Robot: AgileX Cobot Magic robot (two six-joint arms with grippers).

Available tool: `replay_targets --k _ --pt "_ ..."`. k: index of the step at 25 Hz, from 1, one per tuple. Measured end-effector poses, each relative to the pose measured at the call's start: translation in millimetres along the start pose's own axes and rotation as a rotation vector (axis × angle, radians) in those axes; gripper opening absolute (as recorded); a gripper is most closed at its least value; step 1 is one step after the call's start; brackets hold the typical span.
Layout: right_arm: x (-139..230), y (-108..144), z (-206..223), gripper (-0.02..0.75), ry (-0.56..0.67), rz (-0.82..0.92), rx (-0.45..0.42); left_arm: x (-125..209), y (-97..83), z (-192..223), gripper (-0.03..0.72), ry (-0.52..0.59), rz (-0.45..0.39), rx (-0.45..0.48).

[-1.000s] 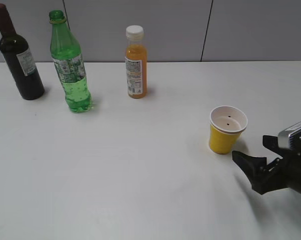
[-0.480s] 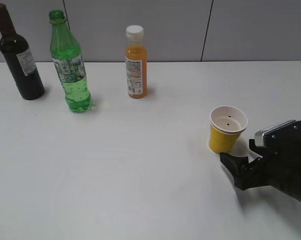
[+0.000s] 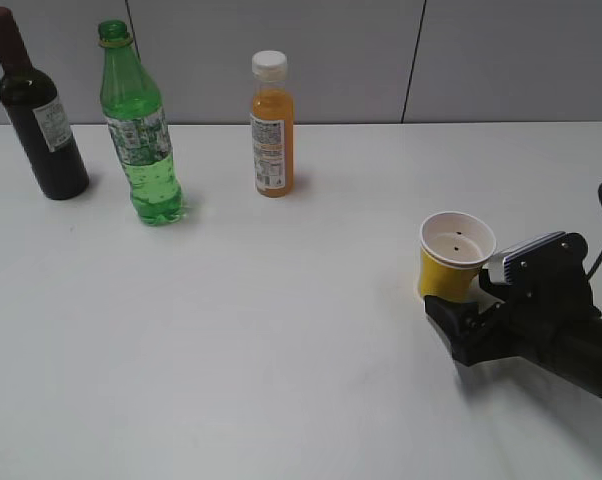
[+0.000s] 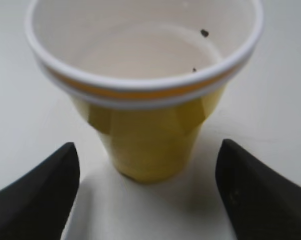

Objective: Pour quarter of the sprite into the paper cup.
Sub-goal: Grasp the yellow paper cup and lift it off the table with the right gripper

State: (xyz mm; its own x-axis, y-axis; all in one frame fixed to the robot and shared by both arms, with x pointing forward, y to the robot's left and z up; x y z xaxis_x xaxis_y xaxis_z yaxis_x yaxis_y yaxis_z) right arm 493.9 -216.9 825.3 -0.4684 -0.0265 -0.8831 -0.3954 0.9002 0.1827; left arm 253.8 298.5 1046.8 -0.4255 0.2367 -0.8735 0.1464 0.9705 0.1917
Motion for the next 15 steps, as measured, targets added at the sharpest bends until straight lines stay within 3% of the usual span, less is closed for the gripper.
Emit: replay_targets --k 15 --pt "5 -1 24 0.666 -0.017 0.029 -0.038 0 0.0 0 0.582 0.000 0.000 0.000"
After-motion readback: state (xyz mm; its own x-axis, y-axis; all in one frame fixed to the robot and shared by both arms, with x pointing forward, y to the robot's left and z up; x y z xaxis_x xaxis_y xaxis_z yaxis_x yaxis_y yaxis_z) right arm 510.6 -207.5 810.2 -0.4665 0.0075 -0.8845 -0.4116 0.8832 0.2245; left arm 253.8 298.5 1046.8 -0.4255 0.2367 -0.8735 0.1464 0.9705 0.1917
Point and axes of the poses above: a point on each arm's last joint axis where the gripper is mounted, z pointing out along that axis toward the gripper, y along the wrist's bending axis when the last joint is at zero, x = y × z, the point moved 2 cm from there along z, pointing out along that axis toward the gripper, and after that the axes turned 10 degrees about z, right-handed, at the moved point
